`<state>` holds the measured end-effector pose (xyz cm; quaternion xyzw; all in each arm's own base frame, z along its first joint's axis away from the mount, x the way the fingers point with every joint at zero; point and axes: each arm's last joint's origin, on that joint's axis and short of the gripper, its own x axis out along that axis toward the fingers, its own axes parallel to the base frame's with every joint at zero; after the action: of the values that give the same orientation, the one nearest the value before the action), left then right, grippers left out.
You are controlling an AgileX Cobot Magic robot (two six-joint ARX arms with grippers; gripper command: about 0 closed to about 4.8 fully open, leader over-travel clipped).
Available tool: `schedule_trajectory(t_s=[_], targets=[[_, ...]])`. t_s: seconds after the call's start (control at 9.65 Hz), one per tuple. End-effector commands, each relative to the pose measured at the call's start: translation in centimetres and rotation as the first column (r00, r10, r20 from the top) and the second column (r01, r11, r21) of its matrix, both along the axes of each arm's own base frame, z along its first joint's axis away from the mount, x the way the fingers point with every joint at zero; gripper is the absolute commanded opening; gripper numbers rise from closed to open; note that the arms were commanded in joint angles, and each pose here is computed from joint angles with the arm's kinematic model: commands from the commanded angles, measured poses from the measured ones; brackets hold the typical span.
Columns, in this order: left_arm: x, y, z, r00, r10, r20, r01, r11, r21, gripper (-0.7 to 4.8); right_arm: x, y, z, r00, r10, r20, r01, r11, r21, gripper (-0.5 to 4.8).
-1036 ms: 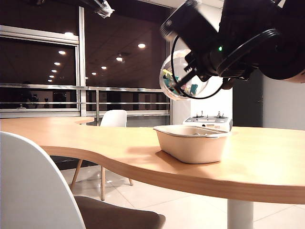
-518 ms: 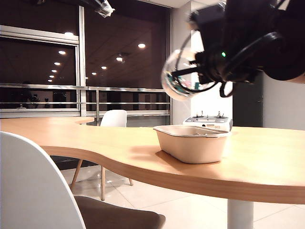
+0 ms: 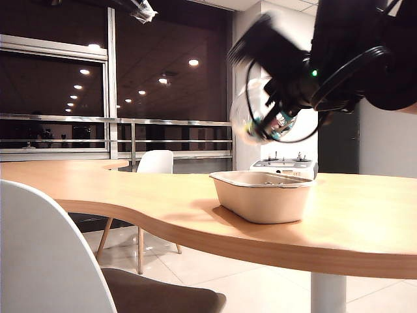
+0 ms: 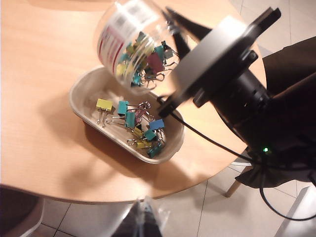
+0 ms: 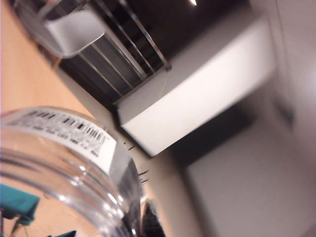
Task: Pick up the box filled with clips, pour some clips from it into the rectangular paper box, and then put the clip box back on the table.
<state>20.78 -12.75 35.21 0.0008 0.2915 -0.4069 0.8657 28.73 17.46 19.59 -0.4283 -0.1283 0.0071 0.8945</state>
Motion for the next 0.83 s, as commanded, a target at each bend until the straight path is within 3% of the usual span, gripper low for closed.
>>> schedule_trajectory(t_s=[0.1,0.21,0.31,0.62,0.73,0.83], targets=[[0.0,0.0,0.5,1.000,-0.006,0.029,0.007,1.000,-0.019,-0.07,-0.3,0.6,0.4,0.990,-0.034,0.139,0.105,0.831,-0.546,-0.03],[0.0,0.0,0.5,1.000,-0.006,0.027,0.007,1.000,-0.019,-0.07,-0.6,0.7,1.1,0.976,-0.047,0.214,0.167,0.791,-0.588,-0.03],[0.0,0.0,0.4,1.000,-0.008,0.019,0.008,1.000,-0.015,-0.07,-0.6,1.3,0.2,0.987,0.022,0.157,0.089,0.740,-0.667,-0.03],[-0.1,-0.1,0.4,0.999,-0.035,0.015,0.036,0.999,-0.031,-0.07,-0.7,2.0,-1.1,0.992,0.058,0.109,0.042,0.670,-0.741,-0.03],[0.0,-0.1,0.5,0.999,-0.035,0.021,0.036,0.999,-0.035,-0.07,-0.7,2.0,-1.2,0.992,0.052,0.118,0.062,0.613,-0.788,-0.02],[-0.1,-0.1,0.4,0.999,-0.039,0.013,0.040,0.999,-0.034,-0.07,-0.9,2.1,-0.9,0.990,0.014,0.142,0.106,0.589,-0.801,-0.02]])
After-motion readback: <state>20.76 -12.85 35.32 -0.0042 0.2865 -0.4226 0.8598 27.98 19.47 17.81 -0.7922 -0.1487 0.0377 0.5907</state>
